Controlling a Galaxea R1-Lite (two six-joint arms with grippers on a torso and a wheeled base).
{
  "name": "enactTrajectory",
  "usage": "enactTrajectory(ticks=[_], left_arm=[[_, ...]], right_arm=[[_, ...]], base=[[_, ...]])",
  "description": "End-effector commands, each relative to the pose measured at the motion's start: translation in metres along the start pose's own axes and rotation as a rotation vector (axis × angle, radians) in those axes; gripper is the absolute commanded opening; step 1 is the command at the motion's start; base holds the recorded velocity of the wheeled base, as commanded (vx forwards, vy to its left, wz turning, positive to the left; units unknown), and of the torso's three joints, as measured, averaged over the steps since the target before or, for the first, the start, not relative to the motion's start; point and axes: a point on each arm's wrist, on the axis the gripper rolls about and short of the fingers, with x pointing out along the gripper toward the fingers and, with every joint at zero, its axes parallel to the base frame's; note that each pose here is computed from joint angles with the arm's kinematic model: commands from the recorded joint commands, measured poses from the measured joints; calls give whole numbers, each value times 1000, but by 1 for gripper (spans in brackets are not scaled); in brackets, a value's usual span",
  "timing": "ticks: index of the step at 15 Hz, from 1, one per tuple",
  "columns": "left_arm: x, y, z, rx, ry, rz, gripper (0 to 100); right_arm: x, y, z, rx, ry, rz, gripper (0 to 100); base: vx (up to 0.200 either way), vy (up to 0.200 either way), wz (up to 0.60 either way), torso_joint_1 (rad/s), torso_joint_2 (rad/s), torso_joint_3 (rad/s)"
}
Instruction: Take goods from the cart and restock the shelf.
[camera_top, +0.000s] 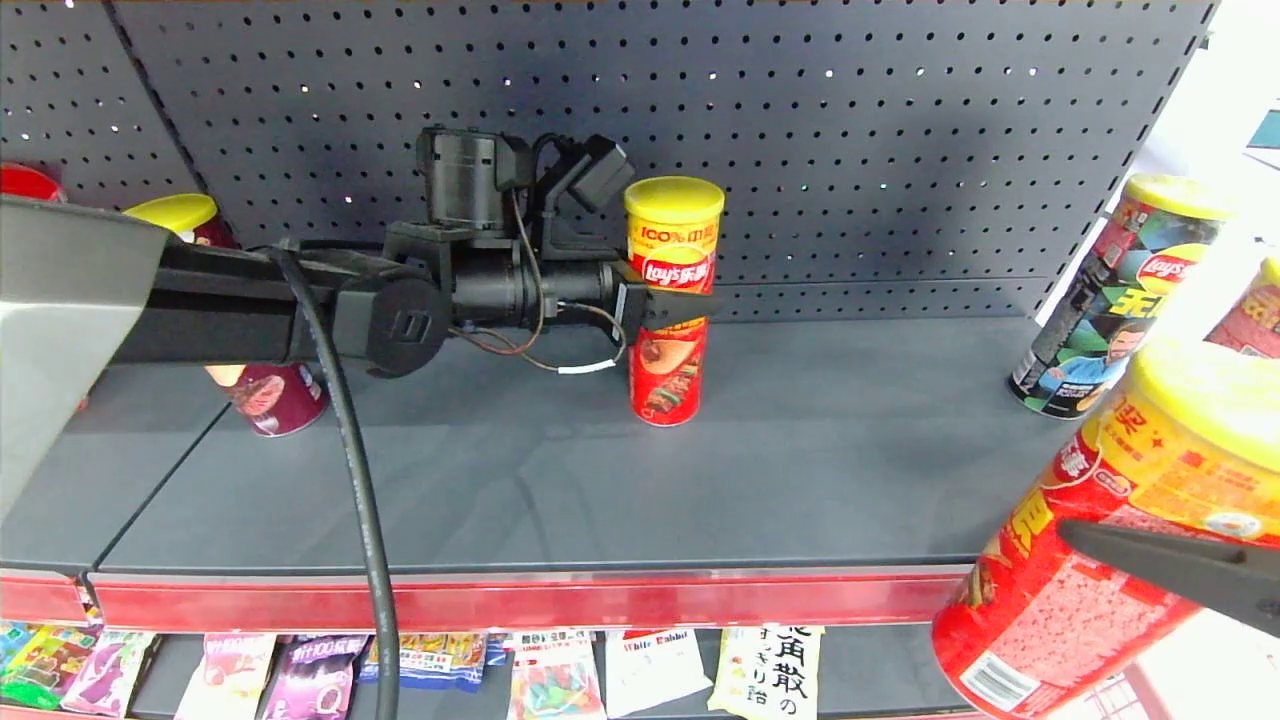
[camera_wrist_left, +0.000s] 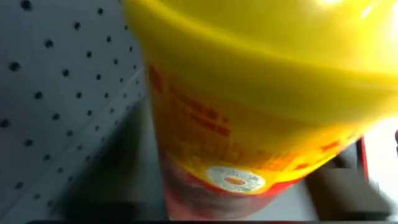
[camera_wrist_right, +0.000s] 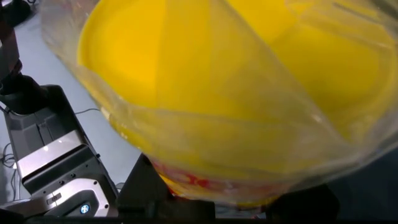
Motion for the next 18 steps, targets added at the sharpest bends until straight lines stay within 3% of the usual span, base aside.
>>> enactTrajectory(ticks=[1,5,6,7,8,13,18], left_arm=[[0,-5,0,-9,3,-10,0],[-16,-24,-8,-52,48,-27,0],[-27,-37,-7,-67,59,-40,0],[-28,-38,-7,-71,60,-42,0],[-39,-54,-2,-110,59,-58,0],[-51,-83,-10,-126,97,-98,0],[-54,-90,-15,-134,114,-106,0]], right_arm=[[0,0,0,-1,-2,-1,0],[-1,0,0,-2,-1,-1,0],[-1,0,0,-1,-2,-1,0],[-1,0,0,-1,-2,-1,0],[0,0,0,-3,-2,1,0],[1,0,2,-4,-3,0,0],[0,0,3,-5,-7,1,0]], base=[[0,0,0,0,0,0],[0,0,0,0,0,0],[0,0,0,0,0,0],[0,0,0,0,0,0],[0,0,0,0,0,0],[0,0,0,0,0,0],[0,0,0,0,0,0]])
